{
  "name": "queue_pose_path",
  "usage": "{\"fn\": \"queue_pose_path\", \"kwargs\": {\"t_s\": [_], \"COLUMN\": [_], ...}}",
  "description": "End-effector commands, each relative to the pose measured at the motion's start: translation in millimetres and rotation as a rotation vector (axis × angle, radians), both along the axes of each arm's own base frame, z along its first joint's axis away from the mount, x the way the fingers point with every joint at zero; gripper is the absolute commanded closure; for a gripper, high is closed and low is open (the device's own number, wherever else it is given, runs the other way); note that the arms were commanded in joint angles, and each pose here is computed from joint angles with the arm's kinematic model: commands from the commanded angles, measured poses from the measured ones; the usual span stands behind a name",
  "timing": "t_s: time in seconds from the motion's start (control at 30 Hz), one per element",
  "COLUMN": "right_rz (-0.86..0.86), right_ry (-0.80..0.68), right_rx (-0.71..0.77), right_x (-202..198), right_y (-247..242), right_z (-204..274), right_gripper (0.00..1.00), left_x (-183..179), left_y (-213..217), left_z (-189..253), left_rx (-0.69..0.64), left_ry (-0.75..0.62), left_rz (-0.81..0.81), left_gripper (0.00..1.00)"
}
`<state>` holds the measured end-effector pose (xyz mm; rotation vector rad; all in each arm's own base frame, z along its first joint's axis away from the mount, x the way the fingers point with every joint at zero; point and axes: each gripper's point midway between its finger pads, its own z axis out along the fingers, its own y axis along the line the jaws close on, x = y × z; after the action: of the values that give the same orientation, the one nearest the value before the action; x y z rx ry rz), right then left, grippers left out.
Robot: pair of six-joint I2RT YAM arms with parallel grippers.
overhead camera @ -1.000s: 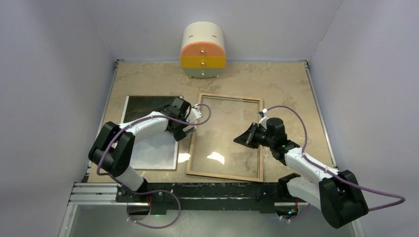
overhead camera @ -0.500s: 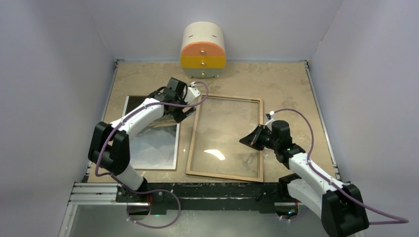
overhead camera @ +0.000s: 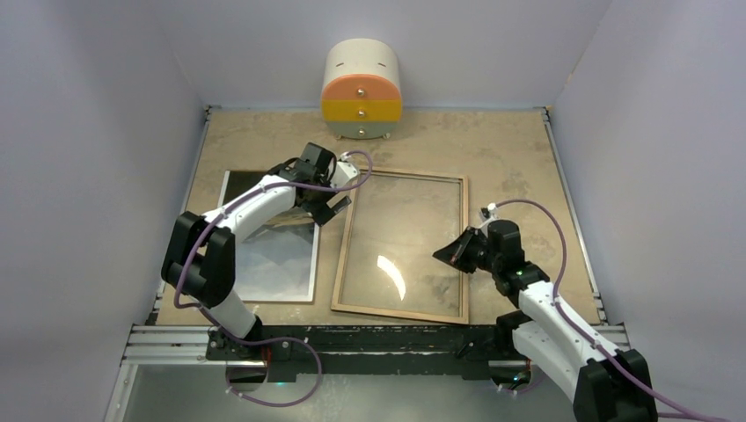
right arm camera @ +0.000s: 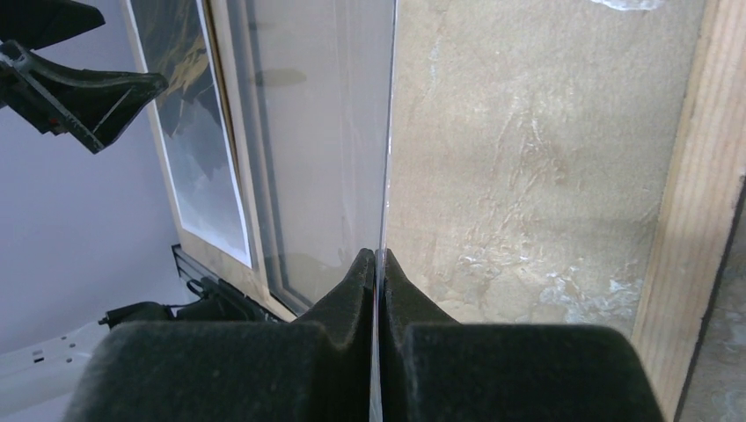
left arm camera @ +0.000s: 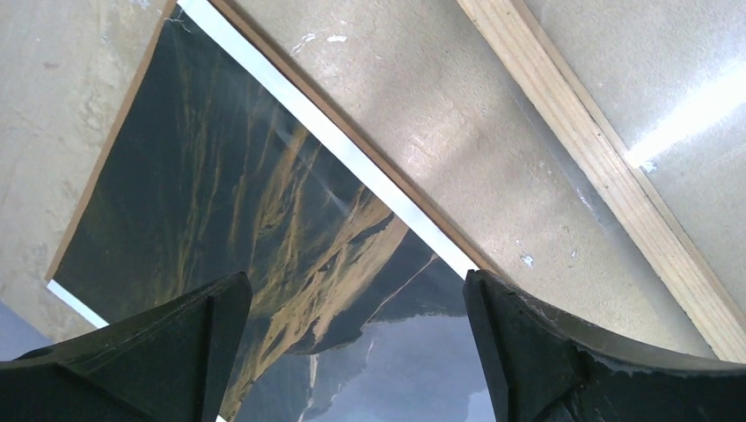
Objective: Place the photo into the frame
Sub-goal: Place the photo frame item in the photo frame.
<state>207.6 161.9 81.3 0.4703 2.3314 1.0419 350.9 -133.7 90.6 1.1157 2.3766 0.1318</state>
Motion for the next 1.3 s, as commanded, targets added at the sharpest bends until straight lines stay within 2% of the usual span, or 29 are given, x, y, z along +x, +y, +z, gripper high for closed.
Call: {"fn": "queue_pose_path", "kwargs": {"t_s": [0.0, 0.93, 1.27], "right_rz": [-0.036, -0.026, -0.014], "right_ry": [0.019, 0.009, 0.003], "right_rx": [-0.059, -0.155, -0.137], "right_x": [-0.9, 2.4, 4.5], "right_y": [-12.0, -25.3, -21.9], "right_z": [-9.6, -1.0, 3.5], "right_gripper": [1.0, 1.0, 1.0], "left_x": [-3.9, -7.3, -8.4], "left_y": [-5.1, -6.7, -7.8], "left_z": [-7.0, -15.6, -16.4], "left_rx": [-0.035, -0.04, -0.043], "left_ry": [0.013, 0.028, 0.031], "left_rz": [0.007, -0.003, -0.009], "left_gripper": [0.02, 0.02, 0.02]}}
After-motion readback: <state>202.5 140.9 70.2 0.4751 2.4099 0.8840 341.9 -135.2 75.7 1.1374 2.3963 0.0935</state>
